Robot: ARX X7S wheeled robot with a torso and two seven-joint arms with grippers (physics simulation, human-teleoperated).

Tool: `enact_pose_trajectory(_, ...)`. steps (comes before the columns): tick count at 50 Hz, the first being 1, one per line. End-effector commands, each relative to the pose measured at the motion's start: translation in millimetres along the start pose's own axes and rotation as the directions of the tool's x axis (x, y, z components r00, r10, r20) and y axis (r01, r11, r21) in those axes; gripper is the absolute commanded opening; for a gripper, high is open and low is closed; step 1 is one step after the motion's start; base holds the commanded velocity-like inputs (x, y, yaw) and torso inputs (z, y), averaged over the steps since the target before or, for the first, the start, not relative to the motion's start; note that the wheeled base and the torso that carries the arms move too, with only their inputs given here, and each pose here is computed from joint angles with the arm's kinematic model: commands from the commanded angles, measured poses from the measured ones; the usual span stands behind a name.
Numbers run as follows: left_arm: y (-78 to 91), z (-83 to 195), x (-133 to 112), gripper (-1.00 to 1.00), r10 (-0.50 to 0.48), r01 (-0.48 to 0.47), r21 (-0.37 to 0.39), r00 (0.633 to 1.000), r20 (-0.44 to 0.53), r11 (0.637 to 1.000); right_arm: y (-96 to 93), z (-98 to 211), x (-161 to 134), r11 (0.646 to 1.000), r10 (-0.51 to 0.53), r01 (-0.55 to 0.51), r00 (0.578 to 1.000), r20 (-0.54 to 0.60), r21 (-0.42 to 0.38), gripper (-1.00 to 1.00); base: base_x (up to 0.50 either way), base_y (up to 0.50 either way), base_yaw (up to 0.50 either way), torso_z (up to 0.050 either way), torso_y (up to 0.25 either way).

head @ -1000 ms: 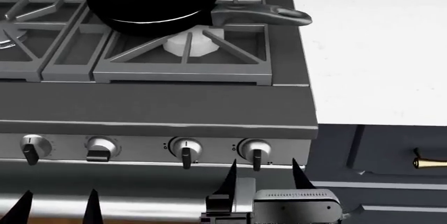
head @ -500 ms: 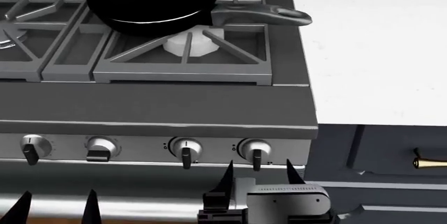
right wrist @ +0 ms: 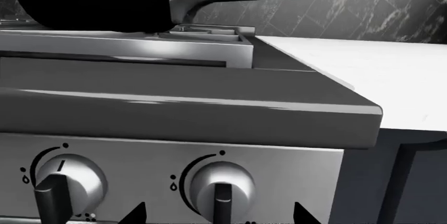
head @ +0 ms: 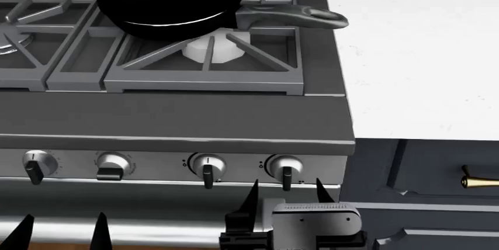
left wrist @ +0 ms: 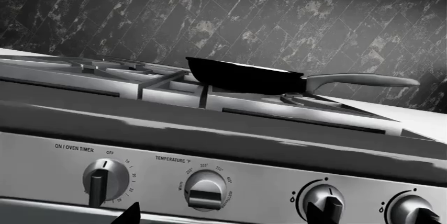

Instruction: Turn off the front right burner of the stove.

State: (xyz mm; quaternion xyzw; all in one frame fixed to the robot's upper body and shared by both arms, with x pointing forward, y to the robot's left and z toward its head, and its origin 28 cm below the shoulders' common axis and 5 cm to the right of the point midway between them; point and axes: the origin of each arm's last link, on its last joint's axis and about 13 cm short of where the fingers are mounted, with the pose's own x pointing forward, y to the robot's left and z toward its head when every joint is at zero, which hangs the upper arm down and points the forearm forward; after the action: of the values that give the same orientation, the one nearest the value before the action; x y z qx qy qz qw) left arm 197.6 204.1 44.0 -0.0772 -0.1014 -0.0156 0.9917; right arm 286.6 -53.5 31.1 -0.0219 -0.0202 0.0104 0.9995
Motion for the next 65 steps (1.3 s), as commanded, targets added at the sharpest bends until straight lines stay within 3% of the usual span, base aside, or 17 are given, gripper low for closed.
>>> enact_pose_trajectory(1,0.4,0.0,0.2,1.0,0.001,-0.001,0.001,1.0,0.0,1.0,-0.2,-4.3,6.5,1.0,-0.01,0.01,1.0,-0.013,0.003,1.0,0.0,0.0,0.0,0.0,0.0)
enact_pose_trajectory(65,1.2,-0.1,-0.6,1.0,0.004,-0.004,0.007,1.0,-0.002,1.0,4.0,-23.2,28.3,0.999,-0.021,0.019,0.999,-0.041,-0.04,1.0,0.0,0.0,0.0,0.0,0.0)
